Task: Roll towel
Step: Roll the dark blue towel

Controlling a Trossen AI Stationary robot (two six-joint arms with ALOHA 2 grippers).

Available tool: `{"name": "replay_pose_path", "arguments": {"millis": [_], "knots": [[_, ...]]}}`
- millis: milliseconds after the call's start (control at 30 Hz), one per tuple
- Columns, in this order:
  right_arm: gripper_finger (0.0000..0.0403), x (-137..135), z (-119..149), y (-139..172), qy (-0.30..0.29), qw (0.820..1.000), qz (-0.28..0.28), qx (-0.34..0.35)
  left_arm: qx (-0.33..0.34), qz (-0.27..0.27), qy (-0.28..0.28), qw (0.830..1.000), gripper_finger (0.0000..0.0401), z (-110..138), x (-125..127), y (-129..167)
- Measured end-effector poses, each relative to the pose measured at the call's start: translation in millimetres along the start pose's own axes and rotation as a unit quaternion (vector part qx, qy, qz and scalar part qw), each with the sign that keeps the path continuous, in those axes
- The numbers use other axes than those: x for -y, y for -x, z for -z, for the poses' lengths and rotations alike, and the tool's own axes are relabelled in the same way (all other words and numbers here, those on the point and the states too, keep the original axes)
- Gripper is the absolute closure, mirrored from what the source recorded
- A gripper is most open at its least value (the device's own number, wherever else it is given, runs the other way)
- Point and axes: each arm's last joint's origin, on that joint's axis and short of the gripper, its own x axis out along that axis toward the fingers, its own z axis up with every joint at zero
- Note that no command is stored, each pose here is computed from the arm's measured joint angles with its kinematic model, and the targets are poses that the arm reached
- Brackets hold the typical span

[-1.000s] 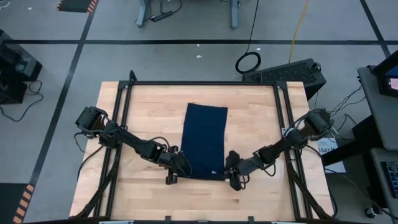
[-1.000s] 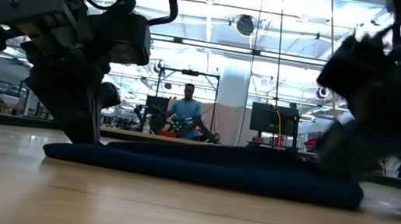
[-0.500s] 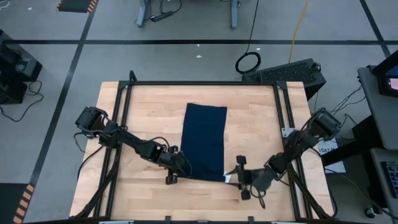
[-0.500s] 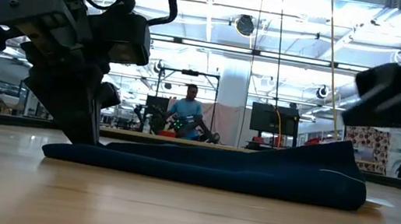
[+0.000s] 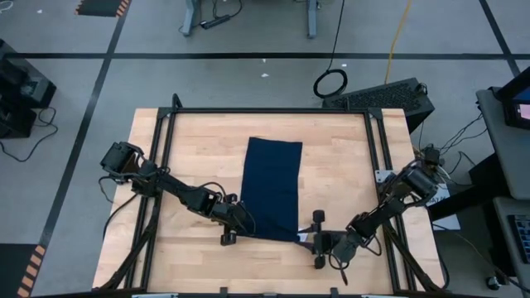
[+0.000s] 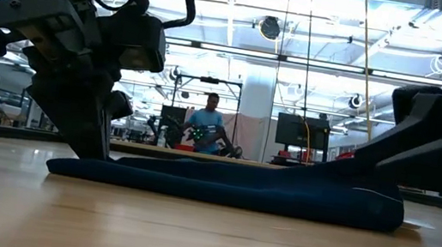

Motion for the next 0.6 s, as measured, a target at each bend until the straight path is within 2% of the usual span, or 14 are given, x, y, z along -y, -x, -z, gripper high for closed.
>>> {"name": "replay_pose_path", "arguments": {"millis": [133, 267, 333, 600], "knots": [[0.0217, -3, -10, 8, 0.016, 1.0, 0.004, 0.022, -0.001, 0.0, 0.0, 1.0, 0.039, 0, 0, 0], [0.0188, -10, -13, 12, 0.038, 0.998, -0.04, 0.036, -0.002, -0.001, 0.004, 1.0, 0.039, 0, 0, 0], [0.0185, -12, -9, 11, 0.032, 0.997, -0.057, 0.03, -0.003, -0.001, 0.008, 1.0, 0.039, 0, 0, 0], [0.0185, -9, 5, -5, 0.026, 0.999, -0.04, 0.01, -0.003, -0.001, 0.012, 1.0, 0.039, 1, 0, 0]]}}
